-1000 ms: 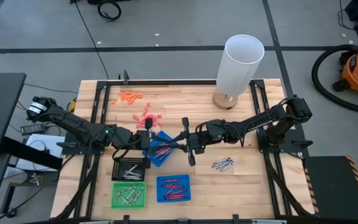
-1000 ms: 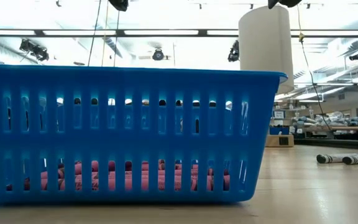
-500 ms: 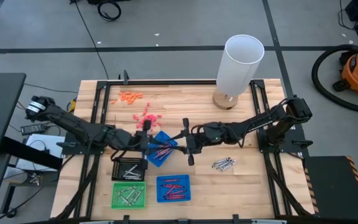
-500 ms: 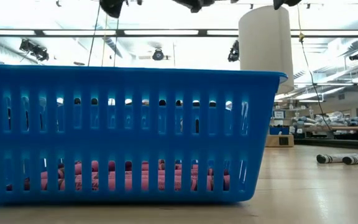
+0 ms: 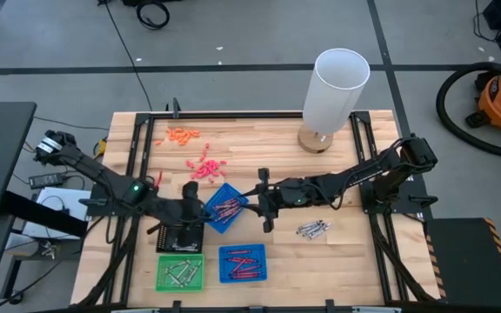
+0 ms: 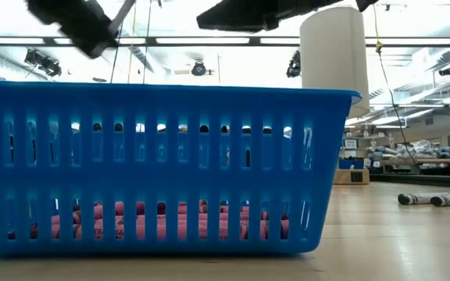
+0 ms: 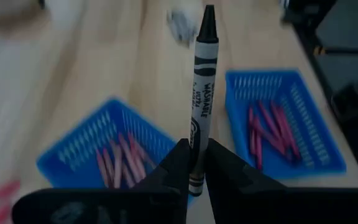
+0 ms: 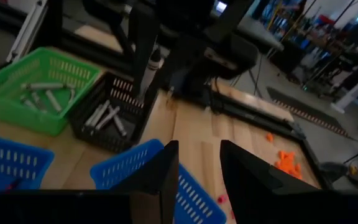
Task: Sort crayons
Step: Put the black crayon into the black bin, then put the white crayon into the green bin
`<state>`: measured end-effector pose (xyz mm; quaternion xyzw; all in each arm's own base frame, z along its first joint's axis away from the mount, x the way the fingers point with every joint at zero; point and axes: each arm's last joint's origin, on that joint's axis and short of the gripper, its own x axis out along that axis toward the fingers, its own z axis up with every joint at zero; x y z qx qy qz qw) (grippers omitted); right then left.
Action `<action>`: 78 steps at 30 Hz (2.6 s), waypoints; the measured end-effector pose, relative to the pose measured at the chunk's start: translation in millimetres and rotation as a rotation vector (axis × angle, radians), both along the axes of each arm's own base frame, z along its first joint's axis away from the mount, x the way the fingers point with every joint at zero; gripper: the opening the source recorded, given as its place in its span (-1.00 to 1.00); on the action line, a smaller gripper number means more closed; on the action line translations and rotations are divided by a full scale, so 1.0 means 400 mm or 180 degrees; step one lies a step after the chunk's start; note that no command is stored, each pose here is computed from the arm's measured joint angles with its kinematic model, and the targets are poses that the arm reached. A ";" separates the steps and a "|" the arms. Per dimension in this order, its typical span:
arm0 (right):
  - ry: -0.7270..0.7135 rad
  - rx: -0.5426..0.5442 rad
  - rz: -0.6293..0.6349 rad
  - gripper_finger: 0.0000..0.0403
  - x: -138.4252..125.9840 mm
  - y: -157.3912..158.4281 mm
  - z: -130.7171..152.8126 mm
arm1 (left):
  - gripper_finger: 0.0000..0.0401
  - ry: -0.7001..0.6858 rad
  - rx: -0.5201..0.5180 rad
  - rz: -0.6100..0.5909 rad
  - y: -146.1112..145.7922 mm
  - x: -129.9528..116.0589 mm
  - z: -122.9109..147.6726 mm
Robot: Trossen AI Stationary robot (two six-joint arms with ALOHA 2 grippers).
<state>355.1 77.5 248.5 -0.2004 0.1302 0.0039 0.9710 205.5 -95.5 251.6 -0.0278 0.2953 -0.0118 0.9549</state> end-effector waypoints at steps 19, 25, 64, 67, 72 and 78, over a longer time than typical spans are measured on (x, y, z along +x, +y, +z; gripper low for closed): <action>0.0636 0.0099 -0.0123 -0.38 -0.017 -0.009 -0.047 | -0.78 0.1155 -0.0291 0.0480 -0.060 -0.140 -0.116; 0.0688 0.0116 -0.0146 -0.38 -0.019 -0.010 -0.051 | -0.78 0.1330 -0.0434 0.0612 -0.058 -0.165 -0.168; 0.3397 0.0783 -0.0568 -0.29 -0.182 0.000 -0.173 | -0.14 0.0944 0.0032 -0.0145 -0.072 -0.103 -0.102; 0.3446 0.0812 -0.0602 -0.30 -0.193 0.017 -0.177 | -0.14 0.0884 0.0172 -0.0141 -0.063 -0.095 -0.098; 0.3533 0.0901 -0.0668 -0.30 -0.215 0.056 -0.187 | -0.14 0.0847 0.0314 -0.0065 -0.045 -0.083 -0.098; 0.3607 0.0837 -0.0490 -0.34 -0.252 0.134 -0.187 | -0.14 0.0848 0.0469 -0.0070 -0.025 -0.071 -0.098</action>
